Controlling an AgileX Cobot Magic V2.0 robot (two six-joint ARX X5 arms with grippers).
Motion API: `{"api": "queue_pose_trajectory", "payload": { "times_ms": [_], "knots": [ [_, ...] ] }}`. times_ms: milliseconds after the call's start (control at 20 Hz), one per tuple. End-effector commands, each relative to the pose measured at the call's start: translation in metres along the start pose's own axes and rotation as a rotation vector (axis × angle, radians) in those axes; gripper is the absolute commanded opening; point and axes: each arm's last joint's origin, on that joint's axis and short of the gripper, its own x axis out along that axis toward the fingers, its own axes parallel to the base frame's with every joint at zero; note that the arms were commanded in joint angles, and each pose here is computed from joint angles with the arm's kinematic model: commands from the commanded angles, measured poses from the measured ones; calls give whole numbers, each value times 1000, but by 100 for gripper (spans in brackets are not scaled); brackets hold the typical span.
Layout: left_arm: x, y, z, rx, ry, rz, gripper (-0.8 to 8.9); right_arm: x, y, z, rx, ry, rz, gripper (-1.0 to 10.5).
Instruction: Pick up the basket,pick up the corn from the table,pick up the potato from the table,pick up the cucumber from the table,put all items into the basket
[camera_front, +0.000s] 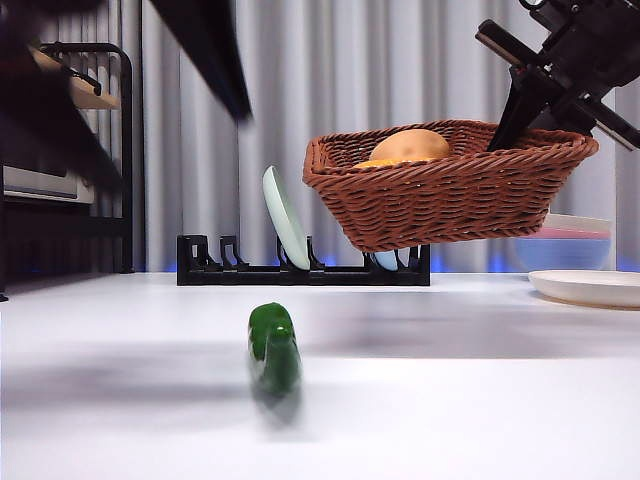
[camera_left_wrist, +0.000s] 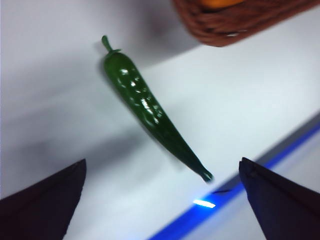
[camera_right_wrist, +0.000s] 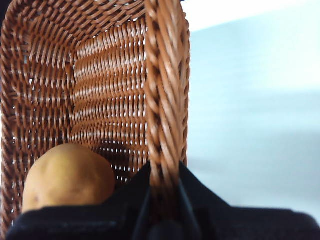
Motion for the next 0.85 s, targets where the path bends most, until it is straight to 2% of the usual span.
{"api": "queue_pose_trajectory", "payload": {
  "times_ms": [50,200,450,500,600,700,750,850],
  "knots": [
    [31,-1,8,-28,10,22,626,-3,1,5,-8,-30,15,-17],
    [67,-2,16,-47,14,23,625,-5,-4,8,4,-40,2,-16],
    [114,4,13,-55,86,80,623,-10,-15,11,27,-59,-23,-16],
    [119,5,12,-54,87,101,595,-10,-16,11,29,-60,-25,-17],
    [124,7,10,-45,95,129,356,-11,-18,12,35,-59,-15,-17],
    [124,5,10,10,96,125,46,-12,-19,13,38,-57,-4,-17],
    [124,5,10,25,96,127,-5,-12,-19,13,38,-57,-2,-16],
    [124,6,9,33,110,136,-8,-12,-19,12,38,-52,11,-17]
  ]
}}
